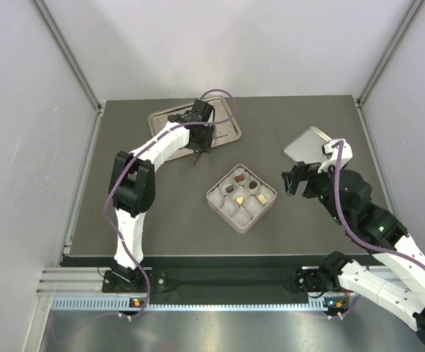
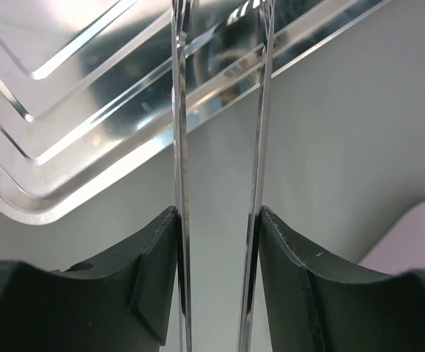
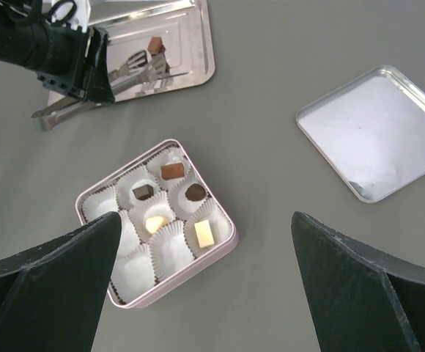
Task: Pack the chocolate
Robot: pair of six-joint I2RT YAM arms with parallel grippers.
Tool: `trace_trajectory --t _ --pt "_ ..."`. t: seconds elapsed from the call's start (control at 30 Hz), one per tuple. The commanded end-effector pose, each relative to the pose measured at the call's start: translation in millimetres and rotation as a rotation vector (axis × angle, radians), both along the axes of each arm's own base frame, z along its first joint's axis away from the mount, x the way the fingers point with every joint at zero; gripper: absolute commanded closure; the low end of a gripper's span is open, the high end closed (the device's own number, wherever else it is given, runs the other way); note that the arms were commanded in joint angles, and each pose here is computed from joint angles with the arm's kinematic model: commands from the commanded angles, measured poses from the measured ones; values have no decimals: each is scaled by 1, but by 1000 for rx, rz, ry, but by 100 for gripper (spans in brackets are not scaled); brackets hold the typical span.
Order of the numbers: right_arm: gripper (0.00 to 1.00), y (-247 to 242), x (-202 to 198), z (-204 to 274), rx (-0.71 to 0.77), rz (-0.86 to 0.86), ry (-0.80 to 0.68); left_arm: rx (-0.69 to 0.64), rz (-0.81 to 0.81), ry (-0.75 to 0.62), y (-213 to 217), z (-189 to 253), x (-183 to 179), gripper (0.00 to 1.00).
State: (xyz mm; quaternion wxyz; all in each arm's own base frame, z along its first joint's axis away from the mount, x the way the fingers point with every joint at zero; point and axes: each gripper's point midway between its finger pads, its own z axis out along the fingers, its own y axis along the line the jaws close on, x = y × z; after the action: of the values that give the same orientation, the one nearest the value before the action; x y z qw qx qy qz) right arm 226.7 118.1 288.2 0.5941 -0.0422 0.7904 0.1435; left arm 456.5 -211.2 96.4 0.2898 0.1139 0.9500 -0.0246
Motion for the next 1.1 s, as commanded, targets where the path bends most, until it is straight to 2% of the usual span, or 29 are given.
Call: trace_trajectory --t 0.0,0.37,0.63,0.8,1.07 --pt "0 -1 9 8 11 -28 -42 -42 6 -90 -4 20 27 50" --pt "0 -3 9 8 9 -32 -49 -39 7 -65 0 4 37 51" --pt "0 -5 7 10 14 -36 -54 -31 -3 -59 1 6 36 57" --pt "0 -6 5 11 17 -36 -54 -29 -5 -58 2 16 34 60" --pt "0 -7 2 15 36 -34 -56 -52 -4 -81 3 43 27 60"
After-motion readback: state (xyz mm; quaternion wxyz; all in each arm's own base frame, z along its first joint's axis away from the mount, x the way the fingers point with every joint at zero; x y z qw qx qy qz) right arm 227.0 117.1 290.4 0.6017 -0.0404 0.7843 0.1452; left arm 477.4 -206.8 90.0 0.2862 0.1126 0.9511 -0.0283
